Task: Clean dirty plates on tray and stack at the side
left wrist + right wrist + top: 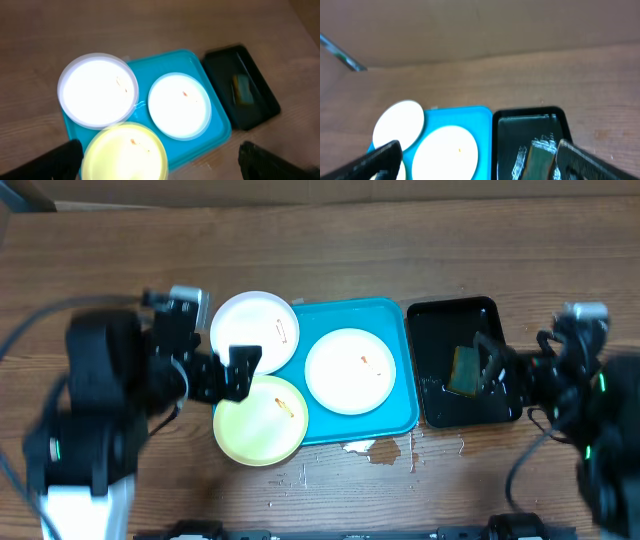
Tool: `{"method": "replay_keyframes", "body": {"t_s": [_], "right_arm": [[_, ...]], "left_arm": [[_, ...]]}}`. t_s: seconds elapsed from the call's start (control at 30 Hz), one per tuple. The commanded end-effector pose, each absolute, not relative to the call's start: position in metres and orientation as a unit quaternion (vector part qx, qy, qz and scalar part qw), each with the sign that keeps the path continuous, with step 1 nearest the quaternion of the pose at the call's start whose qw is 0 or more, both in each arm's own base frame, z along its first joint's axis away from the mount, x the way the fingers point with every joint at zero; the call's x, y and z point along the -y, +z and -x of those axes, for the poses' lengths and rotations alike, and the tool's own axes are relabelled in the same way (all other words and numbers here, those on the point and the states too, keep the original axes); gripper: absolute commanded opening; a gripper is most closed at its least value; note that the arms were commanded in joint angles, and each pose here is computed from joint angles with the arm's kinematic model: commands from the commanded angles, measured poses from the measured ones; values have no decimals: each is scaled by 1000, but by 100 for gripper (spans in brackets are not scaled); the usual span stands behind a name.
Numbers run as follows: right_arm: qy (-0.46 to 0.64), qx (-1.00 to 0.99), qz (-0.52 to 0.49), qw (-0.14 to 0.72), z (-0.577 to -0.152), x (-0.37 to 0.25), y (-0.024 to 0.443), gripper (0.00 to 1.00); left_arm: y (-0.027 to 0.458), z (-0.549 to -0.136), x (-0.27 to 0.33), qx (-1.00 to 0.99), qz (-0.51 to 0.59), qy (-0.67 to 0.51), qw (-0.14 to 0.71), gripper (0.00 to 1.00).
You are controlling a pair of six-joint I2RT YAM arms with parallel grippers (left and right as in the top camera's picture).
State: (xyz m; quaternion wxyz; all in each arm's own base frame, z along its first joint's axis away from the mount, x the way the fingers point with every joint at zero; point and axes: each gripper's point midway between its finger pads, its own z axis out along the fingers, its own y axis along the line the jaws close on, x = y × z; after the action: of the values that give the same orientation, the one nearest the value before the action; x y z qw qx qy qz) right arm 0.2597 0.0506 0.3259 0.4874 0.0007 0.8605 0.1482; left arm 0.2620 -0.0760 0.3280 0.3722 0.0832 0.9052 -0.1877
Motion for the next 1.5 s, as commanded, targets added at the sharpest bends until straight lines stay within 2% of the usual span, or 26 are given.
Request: {"method": "replay_keyframes", "body": {"t_s": [0.0,0.17,0.3,0.37,0.4,0.47,0.6,0.83,1.23,1.3,1.37,1.47], "right_arm": [[154,-905,-5,396,-288,-56,313,100],[184,-954,-15,236,-305,-72,256,100],[166,-970,-29,176,-312,-67,222,68],[153,-975,-38,159,-317,-63,210,63],[142,-977,-49,150,-318,-60,204,63],[107,-981,-85,135,-321,-47,191,62],[55,-981,-146,113,-323,-28,169,67],[52,-982,-163,84,-326,-29,142,69],[51,-978,-189,78,-339,-29,92,68],[51,-978,-189,77,-339,-29,86,68],[50,-978,-189,72,-339,-29,80,68],[48,-979,-189,64,-337,-29,74,68]], "left_arm": [[332,-287,88,-922,-75,-223,308,100],[290,-306,99,-943,-43,-260,201,98],[254,-311,106,-959,-20,-251,132,72],[232,-312,107,-970,-6,-220,102,68],[222,-312,107,-975,-2,-202,89,62],[202,-309,111,-984,7,-166,62,57],[168,-309,132,-991,-5,-132,36,62],[112,-310,162,-996,-22,-84,-2,67],[31,-309,180,-995,-31,-44,-78,59],[24,-311,181,-995,-30,-44,-79,56],[19,-313,182,-995,-30,-44,-79,49],[15,-317,184,-996,-31,-47,-72,32]]}}
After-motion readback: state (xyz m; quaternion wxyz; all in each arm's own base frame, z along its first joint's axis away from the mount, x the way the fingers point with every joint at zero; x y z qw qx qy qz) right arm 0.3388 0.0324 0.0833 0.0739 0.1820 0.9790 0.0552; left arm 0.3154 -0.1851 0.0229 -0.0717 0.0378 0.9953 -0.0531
